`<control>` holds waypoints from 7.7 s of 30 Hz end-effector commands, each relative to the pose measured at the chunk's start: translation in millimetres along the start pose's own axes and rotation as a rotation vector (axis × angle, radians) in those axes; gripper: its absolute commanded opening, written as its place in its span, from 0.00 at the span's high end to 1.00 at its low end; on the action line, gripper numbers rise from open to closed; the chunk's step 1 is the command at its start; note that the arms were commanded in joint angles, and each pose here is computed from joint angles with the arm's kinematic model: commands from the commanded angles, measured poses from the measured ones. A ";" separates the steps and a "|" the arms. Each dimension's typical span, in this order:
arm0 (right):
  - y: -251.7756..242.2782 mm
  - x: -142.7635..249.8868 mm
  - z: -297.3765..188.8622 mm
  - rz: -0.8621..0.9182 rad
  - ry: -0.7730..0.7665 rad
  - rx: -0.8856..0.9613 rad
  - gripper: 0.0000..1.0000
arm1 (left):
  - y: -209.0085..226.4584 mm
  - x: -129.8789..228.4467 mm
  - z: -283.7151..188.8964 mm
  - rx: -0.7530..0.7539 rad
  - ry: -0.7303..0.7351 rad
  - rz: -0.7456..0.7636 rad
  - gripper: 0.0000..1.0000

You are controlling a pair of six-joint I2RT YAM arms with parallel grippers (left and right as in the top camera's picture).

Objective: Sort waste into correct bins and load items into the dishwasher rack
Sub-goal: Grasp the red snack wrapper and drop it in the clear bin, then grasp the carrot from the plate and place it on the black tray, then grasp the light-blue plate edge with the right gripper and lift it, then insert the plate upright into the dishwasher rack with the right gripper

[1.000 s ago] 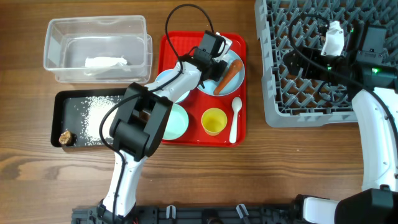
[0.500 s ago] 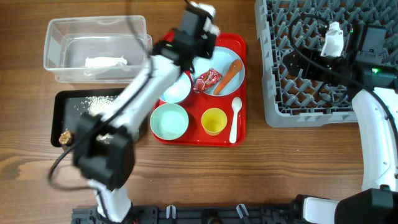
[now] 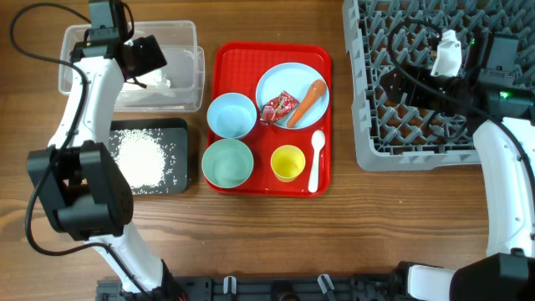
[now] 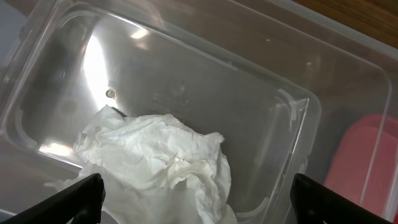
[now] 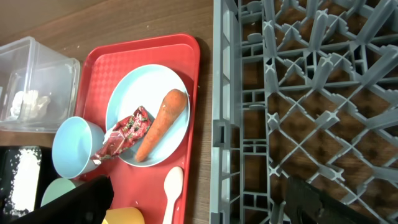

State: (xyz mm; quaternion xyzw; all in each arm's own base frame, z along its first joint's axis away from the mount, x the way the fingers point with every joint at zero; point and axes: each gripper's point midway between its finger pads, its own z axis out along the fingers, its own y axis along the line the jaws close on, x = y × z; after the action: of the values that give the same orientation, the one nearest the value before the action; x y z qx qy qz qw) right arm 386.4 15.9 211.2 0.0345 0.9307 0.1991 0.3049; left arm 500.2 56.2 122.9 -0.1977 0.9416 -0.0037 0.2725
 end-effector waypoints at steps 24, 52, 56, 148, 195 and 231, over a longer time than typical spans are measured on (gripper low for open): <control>6.1 -3.0 -6.1 -0.021 -0.012 -0.017 0.09 | -213.5 232.4 -38.1 0.444 0.415 0.978 0.37; 6.3 -5.4 -6.2 -0.026 -0.021 -0.018 0.09 | -127.2 30.0 -104.6 0.296 -0.031 0.391 0.96; 6.3 -6.1 -6.2 -0.026 -0.024 -0.018 0.09 | -54.2 11.5 -71.7 0.186 0.028 0.254 0.96; 3.1 -4.8 -6.1 -0.020 -0.020 0.001 0.06 | 80.6 198.8 -32.4 -0.132 0.226 -0.505 0.59; 33.3 74.1 244.7 -0.099 0.136 0.271 0.91 | -18.6 99.5 -157.0 0.054 -0.090 -0.003 0.00; -257.0 -168.4 -75.7 -0.547 -0.359 1.435 0.96 | -18.7 99.5 -157.0 0.054 -0.091 -0.003 0.00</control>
State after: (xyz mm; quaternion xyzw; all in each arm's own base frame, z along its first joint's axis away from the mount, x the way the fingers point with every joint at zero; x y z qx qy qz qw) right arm 480.9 -278.6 281.0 0.0406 0.7340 -0.5470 0.4005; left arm 348.1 -16.6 207.6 -0.1866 0.9292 -0.0268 0.3180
